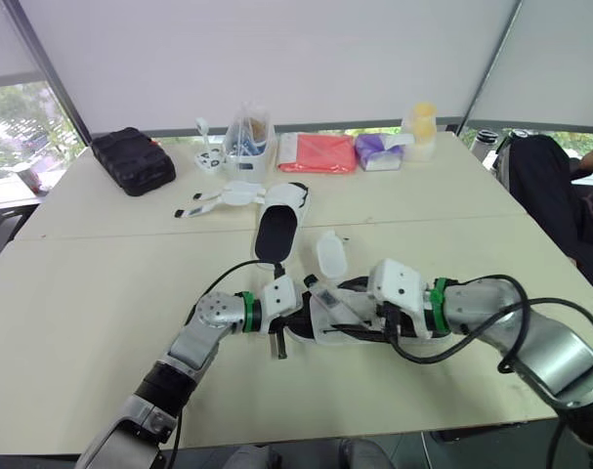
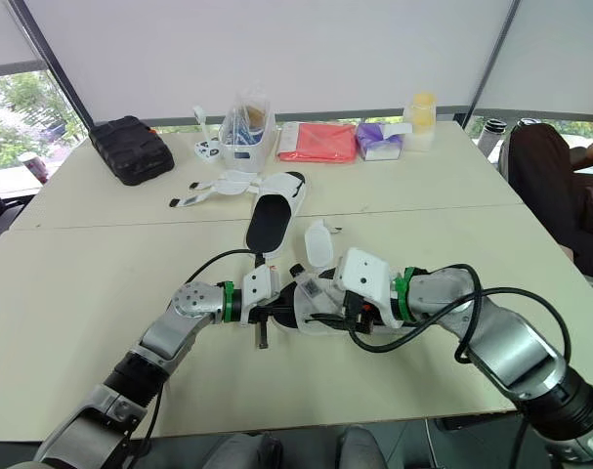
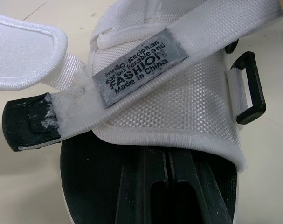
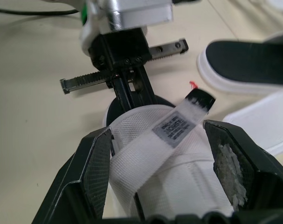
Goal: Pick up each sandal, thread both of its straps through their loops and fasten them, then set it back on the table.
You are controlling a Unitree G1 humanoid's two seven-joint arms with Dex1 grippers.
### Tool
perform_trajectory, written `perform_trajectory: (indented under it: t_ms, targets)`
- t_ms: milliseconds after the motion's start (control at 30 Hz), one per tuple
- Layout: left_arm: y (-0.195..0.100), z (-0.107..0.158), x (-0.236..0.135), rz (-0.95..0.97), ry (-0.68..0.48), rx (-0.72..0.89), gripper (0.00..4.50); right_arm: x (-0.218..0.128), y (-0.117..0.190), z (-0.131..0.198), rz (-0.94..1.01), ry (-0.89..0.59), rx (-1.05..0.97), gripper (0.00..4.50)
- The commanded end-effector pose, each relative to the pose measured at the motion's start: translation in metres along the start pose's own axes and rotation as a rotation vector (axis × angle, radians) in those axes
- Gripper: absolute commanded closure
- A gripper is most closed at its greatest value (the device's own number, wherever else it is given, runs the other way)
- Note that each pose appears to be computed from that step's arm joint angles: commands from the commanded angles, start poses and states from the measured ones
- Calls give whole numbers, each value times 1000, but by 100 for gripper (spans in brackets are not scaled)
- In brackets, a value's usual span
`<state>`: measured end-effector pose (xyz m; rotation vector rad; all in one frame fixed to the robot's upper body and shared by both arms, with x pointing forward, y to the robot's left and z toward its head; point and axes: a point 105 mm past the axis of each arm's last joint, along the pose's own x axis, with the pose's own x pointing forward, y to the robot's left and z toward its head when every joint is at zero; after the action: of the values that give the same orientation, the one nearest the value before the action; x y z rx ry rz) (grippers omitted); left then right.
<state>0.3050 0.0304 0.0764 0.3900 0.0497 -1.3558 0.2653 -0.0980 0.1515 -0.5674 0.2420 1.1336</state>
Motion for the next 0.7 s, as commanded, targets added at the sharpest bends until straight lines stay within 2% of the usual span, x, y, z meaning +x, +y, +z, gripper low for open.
perform_trajectory:
  t_ms: [33,400,567,633,700]
  targets:
    - [-8,-26,3,-21,99,-53,450,-8,-10,3,5,-7,112,114]
    - [-6,-28,2,2,97,-57,450,0,-1,-2,161,45,237,114]
    - [-6,-28,3,10,94,-60,450,9,1,-3,169,104,168,114]
    - [-6,-27,3,13,92,-59,450,12,-2,-8,141,171,82,167]
    - [-5,-28,3,15,91,-59,450,15,-3,-6,131,179,59,248]
